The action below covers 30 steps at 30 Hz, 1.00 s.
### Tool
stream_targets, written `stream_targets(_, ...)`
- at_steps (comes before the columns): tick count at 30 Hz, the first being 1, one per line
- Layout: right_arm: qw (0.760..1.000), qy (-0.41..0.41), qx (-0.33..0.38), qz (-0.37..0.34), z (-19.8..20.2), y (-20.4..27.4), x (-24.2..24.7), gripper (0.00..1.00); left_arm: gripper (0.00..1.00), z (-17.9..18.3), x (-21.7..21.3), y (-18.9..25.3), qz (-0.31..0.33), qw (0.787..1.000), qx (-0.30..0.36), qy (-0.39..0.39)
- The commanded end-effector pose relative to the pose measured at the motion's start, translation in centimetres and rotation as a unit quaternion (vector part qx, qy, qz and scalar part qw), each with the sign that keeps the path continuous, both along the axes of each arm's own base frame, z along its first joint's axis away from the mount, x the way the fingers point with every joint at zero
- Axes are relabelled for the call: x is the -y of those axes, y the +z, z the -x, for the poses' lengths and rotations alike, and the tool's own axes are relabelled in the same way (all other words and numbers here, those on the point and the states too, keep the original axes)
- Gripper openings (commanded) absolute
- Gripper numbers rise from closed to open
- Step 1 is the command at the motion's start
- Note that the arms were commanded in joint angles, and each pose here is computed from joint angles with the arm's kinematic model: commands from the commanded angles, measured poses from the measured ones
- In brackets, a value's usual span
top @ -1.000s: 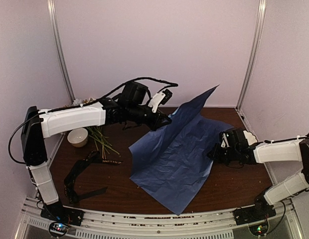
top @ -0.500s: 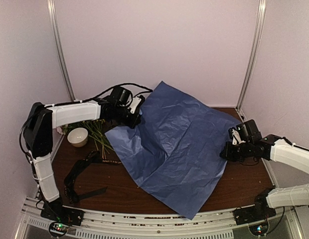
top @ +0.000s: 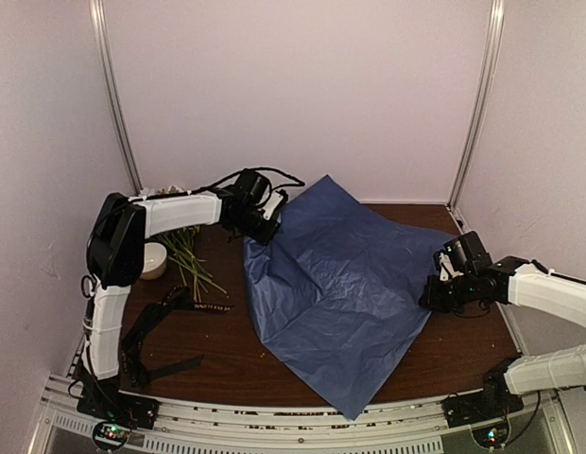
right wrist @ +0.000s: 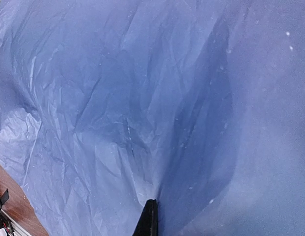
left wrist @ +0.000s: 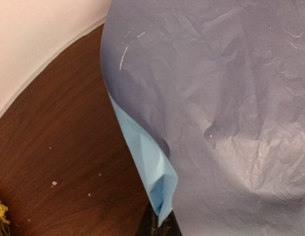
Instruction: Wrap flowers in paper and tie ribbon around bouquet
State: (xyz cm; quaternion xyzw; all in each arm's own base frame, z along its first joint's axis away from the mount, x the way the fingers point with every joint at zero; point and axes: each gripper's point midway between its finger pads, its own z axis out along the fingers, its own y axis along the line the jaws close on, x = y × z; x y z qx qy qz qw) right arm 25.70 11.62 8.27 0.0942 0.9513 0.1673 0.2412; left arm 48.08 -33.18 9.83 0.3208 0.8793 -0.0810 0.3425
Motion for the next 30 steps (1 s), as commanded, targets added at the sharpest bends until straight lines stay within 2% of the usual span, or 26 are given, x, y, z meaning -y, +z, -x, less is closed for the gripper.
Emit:
stream_targets(1,1.0,-0.022,0.009,0.011,-0.2,0.1,0.9,0.01,0.04,-2.3,-0.7,-0.3,-0.04,0.999,0.015,0.014)
stream_targets(2,0.999,-0.026,0.01,0.015,0.0,0.1,1.1,0.06,0.07,-2.6,-0.7,-0.2,-0.045,0.999,0.017,0.015)
stream_targets(5,0.999,-0.032,0.014,0.019,0.3,0.6,1.5,0.14,0.28,-3.4,-0.9,-0.2,-0.065,0.997,0.023,0.021)
stream_targets(8,0.999,-0.034,0.025,0.019,0.5,1.5,1.8,0.15,0.37,-3.8,-0.5,2.2,-0.057,0.998,0.038,0.01)
stream_targets(11,0.998,-0.034,0.046,0.002,0.4,2.6,1.5,0.05,0.37,-2.8,1.3,5.7,-0.004,0.999,0.043,-0.032)
stream_targets(12,0.998,-0.033,0.056,-0.008,0.2,3.0,1.3,0.03,0.35,-2.3,1.7,6.7,0.012,0.998,0.042,-0.043)
stream_targets(13,0.997,-0.034,0.069,-0.025,-0.1,3.6,0.8,0.03,0.37,-1.4,1.7,8.0,0.023,0.998,0.043,-0.05)
stream_targets(17,0.997,-0.034,0.058,-0.044,-0.4,3.4,0.1,0.05,0.44,-2.3,-1.2,7.3,-0.043,0.997,0.06,-0.016)
stream_targets(20,0.995,-0.046,0.051,-0.074,-0.3,2.6,-0.6,0.0,0.46,-1.8,-2.8,6.8,-0.06,0.998,0.036,-0.01)
stream_targets(25,0.985,-0.093,0.072,-0.124,-0.1,1.9,-0.7,0.0,0.53,3.7,-4.6,6.2,-0.047,0.998,-0.022,-0.023)
stream_targets(30,0.984,-0.109,0.08,-0.115,0.2,1.7,-0.6,0.0,0.55,11.1,-4.3,1.5,-0.035,0.994,-0.093,-0.055)
